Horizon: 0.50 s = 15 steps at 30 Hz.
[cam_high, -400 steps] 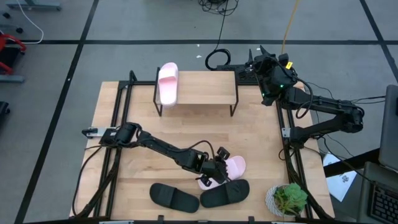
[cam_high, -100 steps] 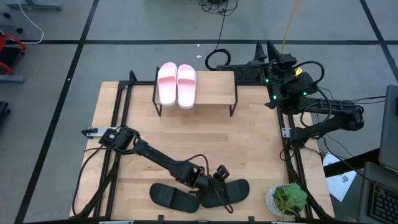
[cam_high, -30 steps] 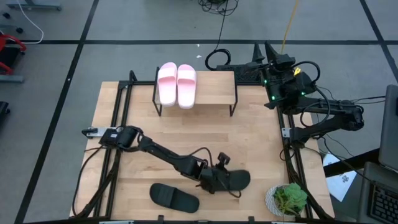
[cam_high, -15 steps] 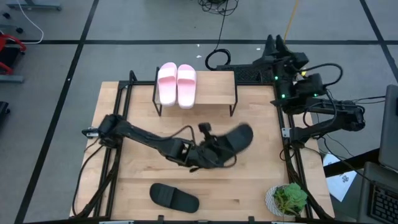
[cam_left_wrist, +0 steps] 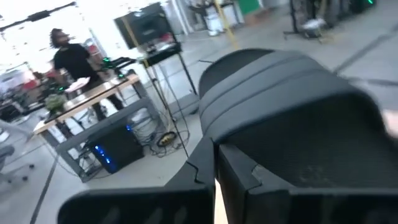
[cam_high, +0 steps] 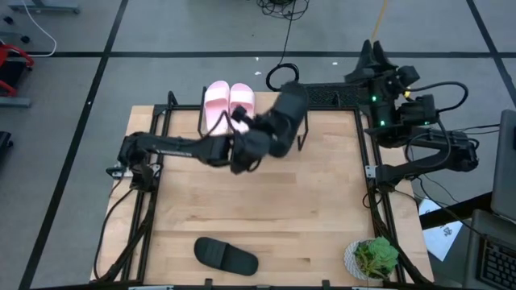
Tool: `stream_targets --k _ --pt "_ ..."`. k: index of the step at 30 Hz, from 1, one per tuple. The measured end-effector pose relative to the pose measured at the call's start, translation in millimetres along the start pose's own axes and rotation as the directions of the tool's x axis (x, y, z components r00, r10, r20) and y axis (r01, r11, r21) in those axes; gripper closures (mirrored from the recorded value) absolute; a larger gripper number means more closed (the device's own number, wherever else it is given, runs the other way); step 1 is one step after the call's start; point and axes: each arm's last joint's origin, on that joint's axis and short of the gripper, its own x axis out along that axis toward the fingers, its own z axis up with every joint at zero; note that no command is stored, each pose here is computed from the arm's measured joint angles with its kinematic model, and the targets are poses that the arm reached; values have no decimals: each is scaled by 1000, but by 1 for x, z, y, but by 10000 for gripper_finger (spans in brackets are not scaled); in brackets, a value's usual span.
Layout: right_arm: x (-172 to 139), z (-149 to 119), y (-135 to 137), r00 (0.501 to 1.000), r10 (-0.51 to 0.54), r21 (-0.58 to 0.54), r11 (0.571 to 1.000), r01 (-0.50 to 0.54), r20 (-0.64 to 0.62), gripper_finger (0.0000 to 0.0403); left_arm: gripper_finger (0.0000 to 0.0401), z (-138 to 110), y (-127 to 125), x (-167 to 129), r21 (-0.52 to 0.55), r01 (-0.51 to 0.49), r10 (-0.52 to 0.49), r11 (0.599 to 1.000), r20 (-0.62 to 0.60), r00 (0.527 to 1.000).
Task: Pick and place slides into the shelf
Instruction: Put the right black slide on the shelf
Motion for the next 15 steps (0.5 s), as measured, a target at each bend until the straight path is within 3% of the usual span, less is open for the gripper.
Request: stream_targets --k 5,11,15 --pt "0 3 -2 1000 -2 -46 999 3 4 229 401 4 18 26 -62 -112 112 992 -7 994" --pt "0 1 -1 1000 3 -99 995 -4 -11 229 401 -4 23 50 -106 -139 136 985 -28 990" --pt "-1 -11 3 996 24 -275 960 -48 -90 229 401 -6 22 53 -86 -140 137 986 -35 990"
